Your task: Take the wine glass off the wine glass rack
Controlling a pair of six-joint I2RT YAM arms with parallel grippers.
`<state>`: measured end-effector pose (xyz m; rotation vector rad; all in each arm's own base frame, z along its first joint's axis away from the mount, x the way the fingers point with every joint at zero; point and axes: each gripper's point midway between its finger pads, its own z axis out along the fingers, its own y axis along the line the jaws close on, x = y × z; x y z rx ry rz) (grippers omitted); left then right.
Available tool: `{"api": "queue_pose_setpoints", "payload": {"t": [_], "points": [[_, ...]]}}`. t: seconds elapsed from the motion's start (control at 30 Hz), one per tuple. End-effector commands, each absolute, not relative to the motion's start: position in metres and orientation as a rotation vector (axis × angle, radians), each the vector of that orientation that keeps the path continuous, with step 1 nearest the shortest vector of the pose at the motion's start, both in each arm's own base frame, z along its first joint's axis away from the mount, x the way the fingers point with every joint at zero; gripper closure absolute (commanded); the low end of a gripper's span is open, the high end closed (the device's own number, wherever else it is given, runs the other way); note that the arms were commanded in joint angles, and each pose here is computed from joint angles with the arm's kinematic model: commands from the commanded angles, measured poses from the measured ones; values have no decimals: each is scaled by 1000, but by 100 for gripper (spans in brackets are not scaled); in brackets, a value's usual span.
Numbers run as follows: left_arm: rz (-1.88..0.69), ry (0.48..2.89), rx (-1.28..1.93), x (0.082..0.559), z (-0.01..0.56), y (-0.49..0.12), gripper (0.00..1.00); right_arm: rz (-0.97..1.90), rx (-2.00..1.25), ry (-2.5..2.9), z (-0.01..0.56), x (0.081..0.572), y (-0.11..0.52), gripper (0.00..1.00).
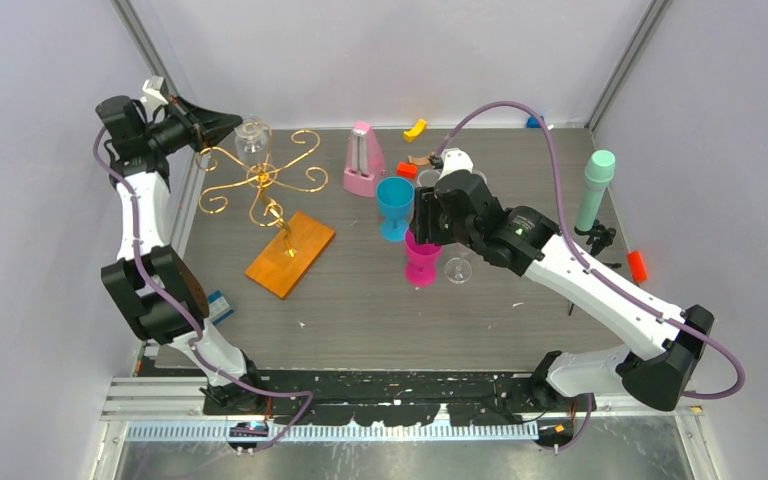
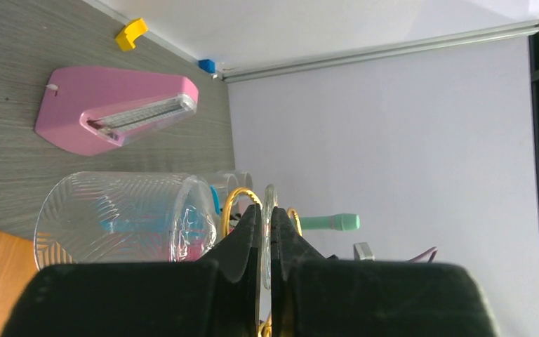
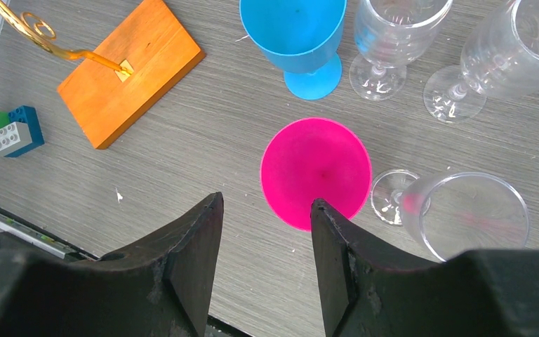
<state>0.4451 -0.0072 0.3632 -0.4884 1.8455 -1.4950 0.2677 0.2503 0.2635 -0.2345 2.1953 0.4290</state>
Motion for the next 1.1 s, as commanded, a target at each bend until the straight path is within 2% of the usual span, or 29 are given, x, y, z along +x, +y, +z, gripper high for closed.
{"api": "queue_pose_setpoints", "payload": {"t": [0.0,0.37,0.77,1.07], "points": [[-1506,1739,-338,429,413,-16,100,443,-205,2133,279,272,248,46],[-1533,1673,-360,435,436,-27,100,446,-204,2131,279,272,248,46],[-1497,1740,-430,455,407,-27,100,444,-199,2129,277,271,245,46],[-1533,1780,-348,450,403,-35,100,434,-204,2136,275,273,247,46]]}}
